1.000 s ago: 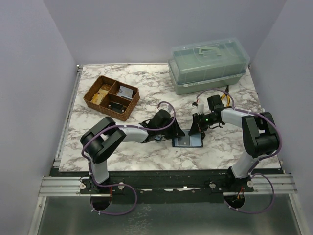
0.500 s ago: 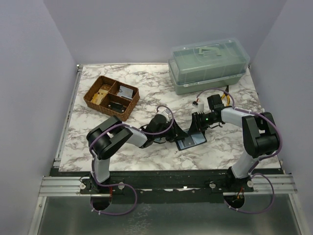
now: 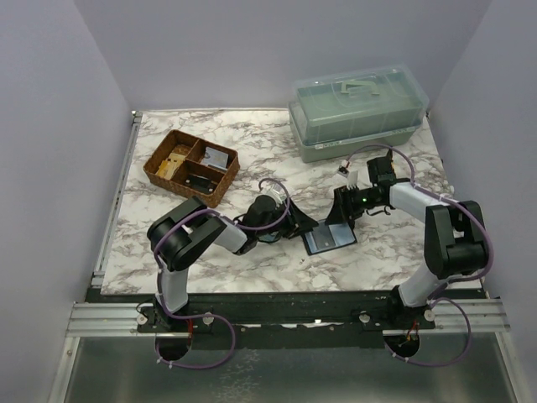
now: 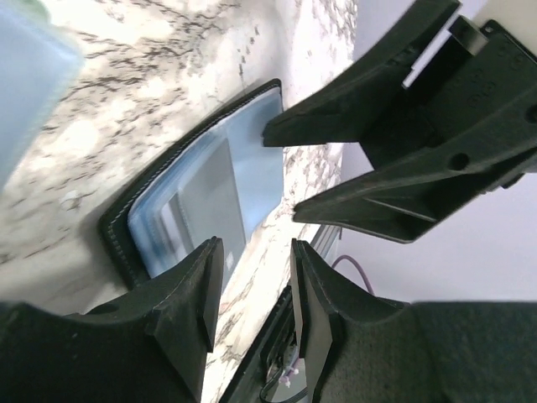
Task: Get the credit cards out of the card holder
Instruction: Remove the credit card from the card holder.
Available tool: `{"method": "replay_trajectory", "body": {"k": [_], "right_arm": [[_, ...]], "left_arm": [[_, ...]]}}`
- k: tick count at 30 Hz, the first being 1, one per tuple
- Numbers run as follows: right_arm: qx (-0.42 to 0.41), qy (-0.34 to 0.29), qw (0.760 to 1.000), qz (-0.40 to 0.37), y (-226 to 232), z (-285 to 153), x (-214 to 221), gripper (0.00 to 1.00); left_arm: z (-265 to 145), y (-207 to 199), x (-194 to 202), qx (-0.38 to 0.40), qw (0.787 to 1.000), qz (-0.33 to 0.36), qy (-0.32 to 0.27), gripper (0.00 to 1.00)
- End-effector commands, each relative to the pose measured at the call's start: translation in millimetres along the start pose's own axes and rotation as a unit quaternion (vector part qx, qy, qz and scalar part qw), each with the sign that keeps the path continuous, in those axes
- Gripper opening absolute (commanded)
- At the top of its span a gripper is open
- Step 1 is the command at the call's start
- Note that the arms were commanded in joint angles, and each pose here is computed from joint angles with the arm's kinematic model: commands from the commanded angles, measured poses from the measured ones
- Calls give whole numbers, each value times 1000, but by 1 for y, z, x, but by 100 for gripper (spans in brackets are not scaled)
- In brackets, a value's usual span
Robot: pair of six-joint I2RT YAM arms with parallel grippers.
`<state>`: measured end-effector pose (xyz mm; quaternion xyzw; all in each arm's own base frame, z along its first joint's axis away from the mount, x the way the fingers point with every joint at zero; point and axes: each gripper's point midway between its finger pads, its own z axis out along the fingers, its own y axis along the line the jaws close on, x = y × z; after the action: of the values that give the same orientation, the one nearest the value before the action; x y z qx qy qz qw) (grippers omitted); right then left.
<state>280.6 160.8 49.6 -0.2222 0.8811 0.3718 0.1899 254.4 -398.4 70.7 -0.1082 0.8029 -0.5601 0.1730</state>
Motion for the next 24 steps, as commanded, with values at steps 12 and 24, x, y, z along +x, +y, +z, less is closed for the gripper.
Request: {"method": "replay_trajectory", "body": {"k": [12, 24], "right_arm": [[13, 4, 1000, 9, -6, -1, -2, 36], [94, -46, 994, 39, -57, -50, -7, 69]], "left_arm": [[-12, -3, -7, -44, 998, -29, -26, 56], [-3, 8, 3, -75, 997, -7, -11, 55]]}}
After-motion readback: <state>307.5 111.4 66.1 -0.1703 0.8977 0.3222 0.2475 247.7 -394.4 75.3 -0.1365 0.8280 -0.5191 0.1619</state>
